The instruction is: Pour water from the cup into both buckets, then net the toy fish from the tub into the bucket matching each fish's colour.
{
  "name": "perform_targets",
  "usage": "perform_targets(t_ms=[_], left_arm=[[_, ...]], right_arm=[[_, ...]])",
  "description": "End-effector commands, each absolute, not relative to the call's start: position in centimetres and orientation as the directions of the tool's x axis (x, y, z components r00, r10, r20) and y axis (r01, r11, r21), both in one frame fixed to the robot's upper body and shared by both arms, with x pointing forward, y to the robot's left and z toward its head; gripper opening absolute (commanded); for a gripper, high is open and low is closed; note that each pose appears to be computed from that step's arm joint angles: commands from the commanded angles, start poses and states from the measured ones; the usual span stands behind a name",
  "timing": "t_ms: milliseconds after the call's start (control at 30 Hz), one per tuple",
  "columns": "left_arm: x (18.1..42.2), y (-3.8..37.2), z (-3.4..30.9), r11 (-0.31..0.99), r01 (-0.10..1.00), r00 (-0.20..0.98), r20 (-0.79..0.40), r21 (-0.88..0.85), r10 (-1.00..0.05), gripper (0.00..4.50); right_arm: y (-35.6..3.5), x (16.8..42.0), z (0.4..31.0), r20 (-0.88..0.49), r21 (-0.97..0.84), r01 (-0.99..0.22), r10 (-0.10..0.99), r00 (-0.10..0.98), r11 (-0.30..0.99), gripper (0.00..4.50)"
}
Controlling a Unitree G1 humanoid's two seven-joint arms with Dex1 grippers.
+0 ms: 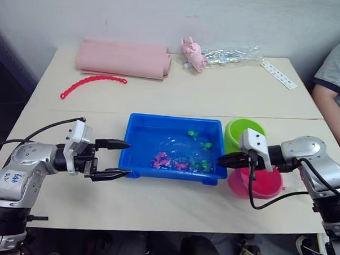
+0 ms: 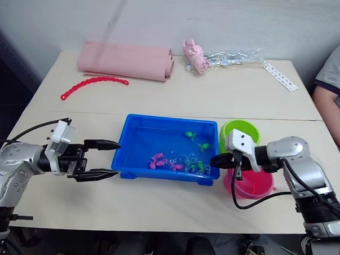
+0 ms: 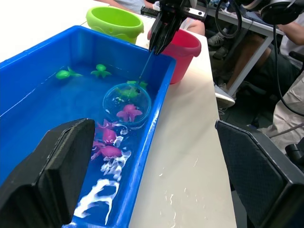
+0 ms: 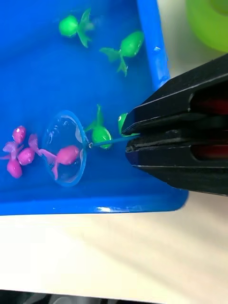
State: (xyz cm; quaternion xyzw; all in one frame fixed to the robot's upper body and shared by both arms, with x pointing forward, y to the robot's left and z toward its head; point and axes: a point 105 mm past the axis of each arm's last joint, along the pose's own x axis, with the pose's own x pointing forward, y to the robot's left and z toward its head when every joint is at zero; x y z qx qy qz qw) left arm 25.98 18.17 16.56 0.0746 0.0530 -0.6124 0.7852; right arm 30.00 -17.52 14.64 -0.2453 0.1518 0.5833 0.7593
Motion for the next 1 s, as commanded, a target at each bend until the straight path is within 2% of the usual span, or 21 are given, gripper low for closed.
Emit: perform_targets(t_ms=[33, 533, 800, 1000], left_arm=[[25.9, 18.3, 17.3, 0.225, 0.97, 0.237, -0.164, 0.089, -0.957, 4.44], [27.2, 16.7, 18.6, 0.163, 0.978, 0.176, -0.101, 0.128, -0.979, 4.44], [26.6, 14.3, 19.2, 0.044, 0.992, 0.054, -0.075, 0.119, -0.996, 4.44], [27.2, 13.9, 19.6, 0.015, 0.995, 0.022, -0.069, 0.094, -0.997, 4.44]], right_arm=[[-18.0, 29.1, 16.8, -0.452, -0.23, -0.952, 0.844, 0.289, 0.202, 0.0], [-19.9, 27.4, 18.2, -0.316, -0.276, -0.886, 0.836, 0.449, 0.372, 0.0], [-20.7, 23.7, 21.0, -0.165, -0.308, -0.824, 0.826, 0.539, 0.476, 0.0], [-23.4, 19.9, 21.8, -0.138, -0.34, -0.724, 0.729, 0.67, 0.6, 0.0]])
